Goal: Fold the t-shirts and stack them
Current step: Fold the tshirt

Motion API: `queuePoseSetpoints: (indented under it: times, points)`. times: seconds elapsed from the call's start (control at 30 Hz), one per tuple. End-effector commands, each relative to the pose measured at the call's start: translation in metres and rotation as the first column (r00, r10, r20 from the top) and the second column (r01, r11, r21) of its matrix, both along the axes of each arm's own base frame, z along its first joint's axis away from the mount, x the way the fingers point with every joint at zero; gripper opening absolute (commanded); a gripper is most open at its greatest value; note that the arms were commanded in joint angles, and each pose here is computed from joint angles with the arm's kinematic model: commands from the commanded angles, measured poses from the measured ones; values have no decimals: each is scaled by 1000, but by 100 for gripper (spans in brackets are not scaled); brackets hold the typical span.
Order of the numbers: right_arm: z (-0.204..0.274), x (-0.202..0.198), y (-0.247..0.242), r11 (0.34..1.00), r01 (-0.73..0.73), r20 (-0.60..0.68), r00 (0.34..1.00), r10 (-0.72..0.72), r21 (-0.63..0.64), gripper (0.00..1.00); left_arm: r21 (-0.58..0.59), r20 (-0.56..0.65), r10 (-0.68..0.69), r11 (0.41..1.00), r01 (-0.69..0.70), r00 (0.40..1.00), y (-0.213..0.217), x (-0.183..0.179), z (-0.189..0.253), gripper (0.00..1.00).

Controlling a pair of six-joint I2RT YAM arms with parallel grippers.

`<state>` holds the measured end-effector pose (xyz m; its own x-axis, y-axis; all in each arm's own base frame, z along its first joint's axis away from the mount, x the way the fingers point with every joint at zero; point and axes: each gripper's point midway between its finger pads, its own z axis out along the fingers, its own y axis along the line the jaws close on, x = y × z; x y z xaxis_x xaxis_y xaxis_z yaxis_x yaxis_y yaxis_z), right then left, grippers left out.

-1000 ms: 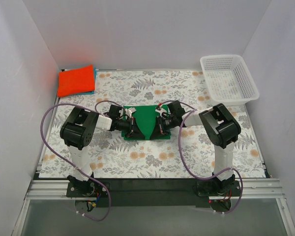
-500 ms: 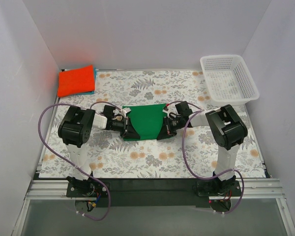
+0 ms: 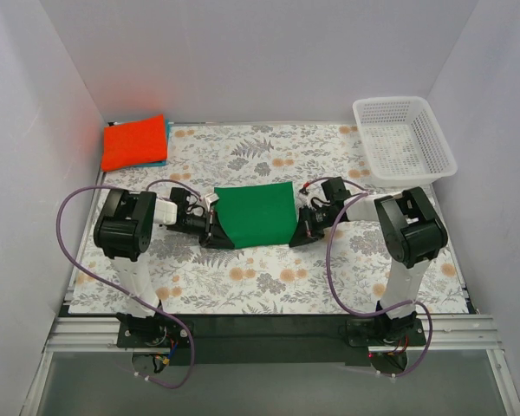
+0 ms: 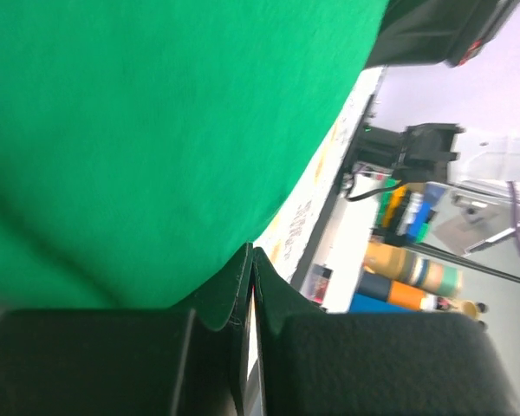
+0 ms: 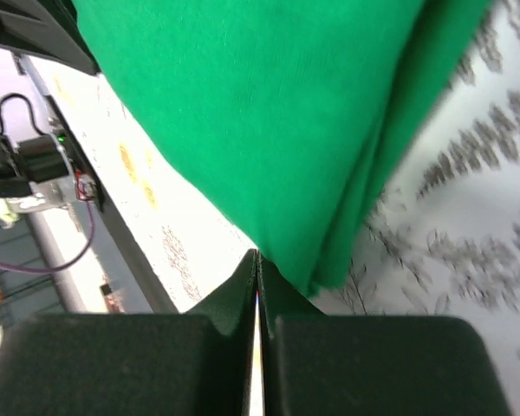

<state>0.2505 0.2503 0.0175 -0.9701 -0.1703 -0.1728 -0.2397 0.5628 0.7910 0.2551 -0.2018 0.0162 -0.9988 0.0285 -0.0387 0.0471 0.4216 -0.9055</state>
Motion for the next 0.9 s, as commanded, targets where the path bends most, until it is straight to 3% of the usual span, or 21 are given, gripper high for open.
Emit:
queuePoseSetpoints:
  times: [0.0,0.1,0.3,0.43,0.57,0.87]
  points:
    - [24,6,-8,998,-53,114,992,55,-17,1,44,143,-42,998,36,989,12,2,16,1]
    - [86,15,8,986,-114,233,969,83,124,1,-51,261,-56,996,72,964,5,12,64,3]
    - [141,86,31,982,-105,412,910,31,159,1,-64,427,41,998,-15,903,-3,80,105,3]
    - [134,128,47,972,-71,386,922,-21,223,1,-55,436,164,986,-156,885,-6,145,95,3]
    - [117,165,52,968,-25,395,915,-78,249,1,-72,423,259,965,-252,868,-6,183,86,4]
    - [39,224,27,975,108,335,927,-169,193,1,-10,309,404,906,-422,861,34,224,27,3]
